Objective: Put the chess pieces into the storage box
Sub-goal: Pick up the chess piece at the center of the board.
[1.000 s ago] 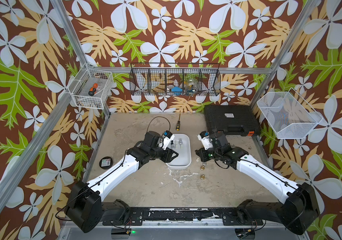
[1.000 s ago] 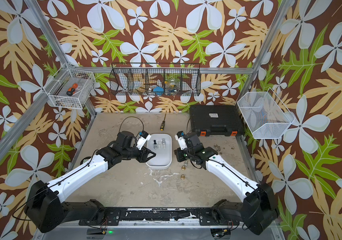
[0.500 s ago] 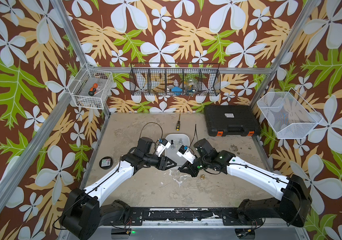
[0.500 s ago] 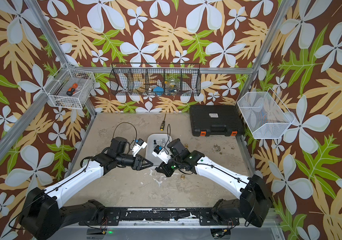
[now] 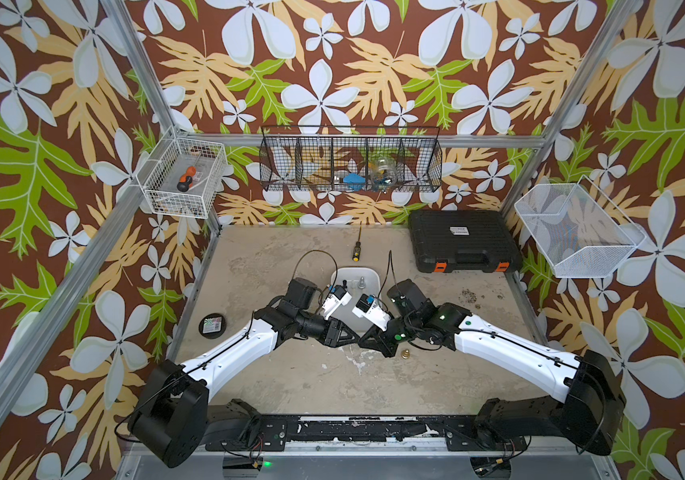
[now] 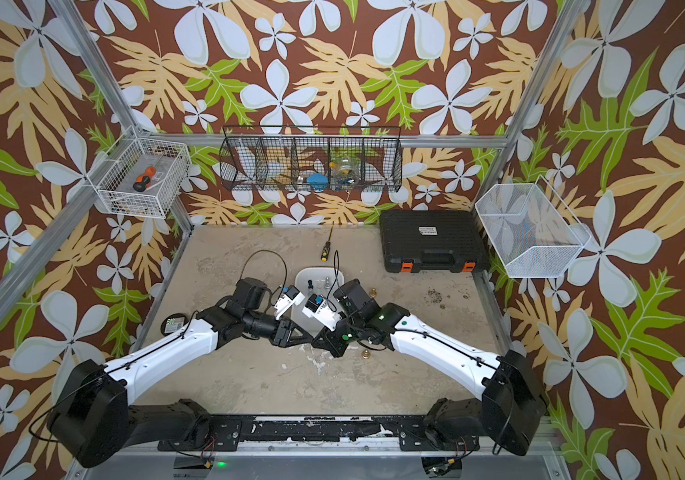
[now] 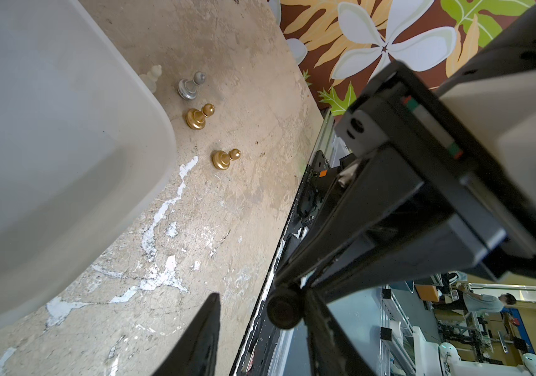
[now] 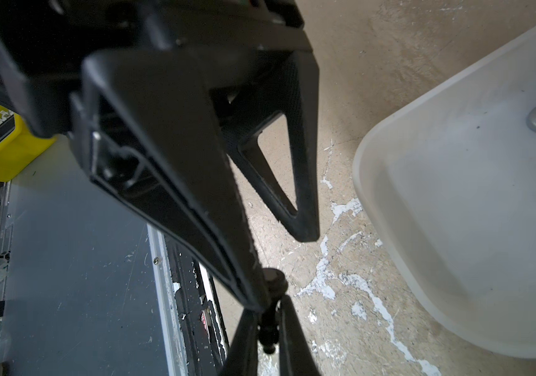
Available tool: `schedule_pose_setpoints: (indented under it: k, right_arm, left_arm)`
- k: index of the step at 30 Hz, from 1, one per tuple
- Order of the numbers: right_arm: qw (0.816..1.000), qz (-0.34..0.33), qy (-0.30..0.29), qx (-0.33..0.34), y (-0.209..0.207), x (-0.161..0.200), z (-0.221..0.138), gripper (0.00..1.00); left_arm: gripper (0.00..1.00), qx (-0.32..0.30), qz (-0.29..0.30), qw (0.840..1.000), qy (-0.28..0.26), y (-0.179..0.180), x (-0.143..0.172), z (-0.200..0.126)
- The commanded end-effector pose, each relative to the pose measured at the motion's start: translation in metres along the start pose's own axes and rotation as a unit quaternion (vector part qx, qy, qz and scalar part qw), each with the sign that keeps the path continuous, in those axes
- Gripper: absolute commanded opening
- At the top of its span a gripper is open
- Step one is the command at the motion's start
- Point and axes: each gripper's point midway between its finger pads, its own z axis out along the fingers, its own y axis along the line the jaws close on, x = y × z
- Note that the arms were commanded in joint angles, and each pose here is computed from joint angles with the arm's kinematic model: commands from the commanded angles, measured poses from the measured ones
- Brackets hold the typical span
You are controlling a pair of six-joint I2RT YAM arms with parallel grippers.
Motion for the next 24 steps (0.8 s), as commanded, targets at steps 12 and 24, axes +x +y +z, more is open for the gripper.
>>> schedule_pose_setpoints:
  k: [12, 24]
  right_arm:
    - [0.999, -0.010, -0.032, 0.025, -0.008, -0.016, -0.002, 0.07]
    - [0.997, -0.009, -0.042, 0.061, -0.021, -0.019, -0.001, 0.06]
  left_arm:
    - [0.32, 0.057, 0.006, 0.998, 0.006, -0.019, -0.002, 0.005]
    - [0.37, 0.071, -0.001, 0.997, 0.021, -0.022, 0.004, 0.010]
